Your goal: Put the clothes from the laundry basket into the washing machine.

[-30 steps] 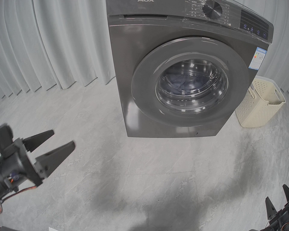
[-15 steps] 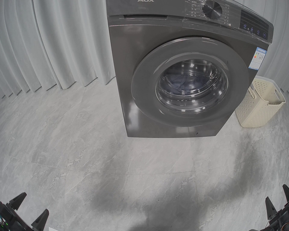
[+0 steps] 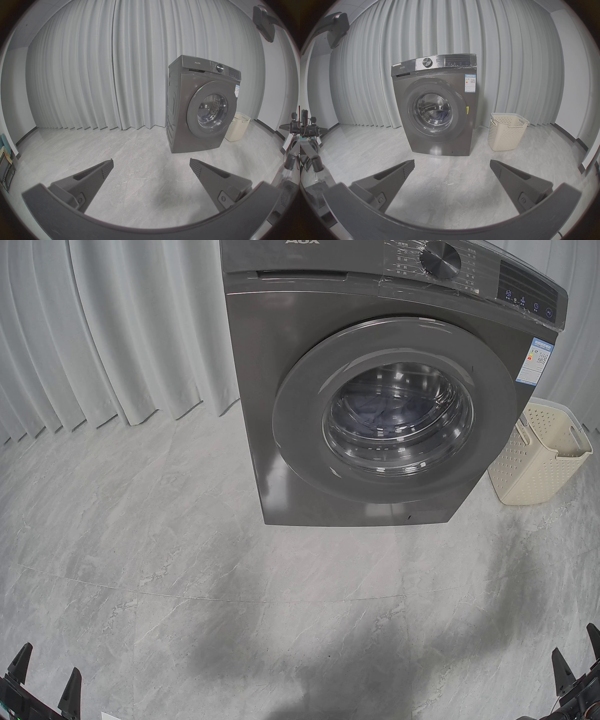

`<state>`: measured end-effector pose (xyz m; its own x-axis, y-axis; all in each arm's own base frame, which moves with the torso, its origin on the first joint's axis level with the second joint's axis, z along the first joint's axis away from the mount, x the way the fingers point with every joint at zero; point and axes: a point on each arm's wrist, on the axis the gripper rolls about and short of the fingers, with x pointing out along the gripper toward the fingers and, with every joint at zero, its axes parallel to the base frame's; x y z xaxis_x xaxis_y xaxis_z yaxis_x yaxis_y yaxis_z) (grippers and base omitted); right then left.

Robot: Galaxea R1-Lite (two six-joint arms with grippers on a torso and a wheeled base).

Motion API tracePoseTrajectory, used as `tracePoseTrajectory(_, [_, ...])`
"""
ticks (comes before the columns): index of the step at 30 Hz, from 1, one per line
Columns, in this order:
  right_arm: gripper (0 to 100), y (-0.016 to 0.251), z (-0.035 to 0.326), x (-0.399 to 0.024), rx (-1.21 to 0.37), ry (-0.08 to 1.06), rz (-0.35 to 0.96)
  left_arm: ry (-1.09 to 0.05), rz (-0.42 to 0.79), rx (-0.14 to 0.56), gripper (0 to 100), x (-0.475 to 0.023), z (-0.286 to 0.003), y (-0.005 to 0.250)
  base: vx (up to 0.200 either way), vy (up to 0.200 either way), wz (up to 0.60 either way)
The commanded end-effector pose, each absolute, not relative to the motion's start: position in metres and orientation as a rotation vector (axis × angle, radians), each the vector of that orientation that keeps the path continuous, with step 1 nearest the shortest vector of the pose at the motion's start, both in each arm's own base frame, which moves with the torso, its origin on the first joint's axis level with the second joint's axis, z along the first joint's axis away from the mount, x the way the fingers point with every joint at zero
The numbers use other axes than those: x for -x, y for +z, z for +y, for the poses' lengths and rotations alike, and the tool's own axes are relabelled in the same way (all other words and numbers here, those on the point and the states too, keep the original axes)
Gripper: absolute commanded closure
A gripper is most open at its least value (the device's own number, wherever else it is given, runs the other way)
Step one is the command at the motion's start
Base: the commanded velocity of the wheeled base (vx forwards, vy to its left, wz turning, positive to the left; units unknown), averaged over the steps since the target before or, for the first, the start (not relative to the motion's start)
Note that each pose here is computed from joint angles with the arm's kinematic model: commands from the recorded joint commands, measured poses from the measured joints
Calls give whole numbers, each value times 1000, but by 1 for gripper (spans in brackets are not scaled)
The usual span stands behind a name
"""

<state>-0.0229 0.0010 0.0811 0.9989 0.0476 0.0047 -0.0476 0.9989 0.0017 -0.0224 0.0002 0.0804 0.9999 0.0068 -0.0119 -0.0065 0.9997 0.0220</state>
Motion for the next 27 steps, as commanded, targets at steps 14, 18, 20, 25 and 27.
tracePoseTrajectory(14, [0, 144, 3, -5, -131, 172, 128, 15, 8, -9, 0, 23, 0, 75, 0, -114, 0])
tracePoseTrajectory(18, [0, 136, 7, -31, -152, 264, 324, 15, 6, -8, 0, 23, 0, 75, 0, -200, 0])
tracePoseTrajectory(20, [0, 138, 10, -46, -153, 284, 360, 15, 6, -9, 0, 23, 0, 75, 0, -200, 0])
tracePoseTrajectory(25, [0, 154, 24, -85, -181, 390, 345, 15, 5, -9, 0, 23, 0, 75, 0, -200, 0])
tracePoseTrajectory(27, [0, 158, 32, -103, -192, 416, 347, 15, 5, -9, 0, 23, 0, 75, 0, -200, 0])
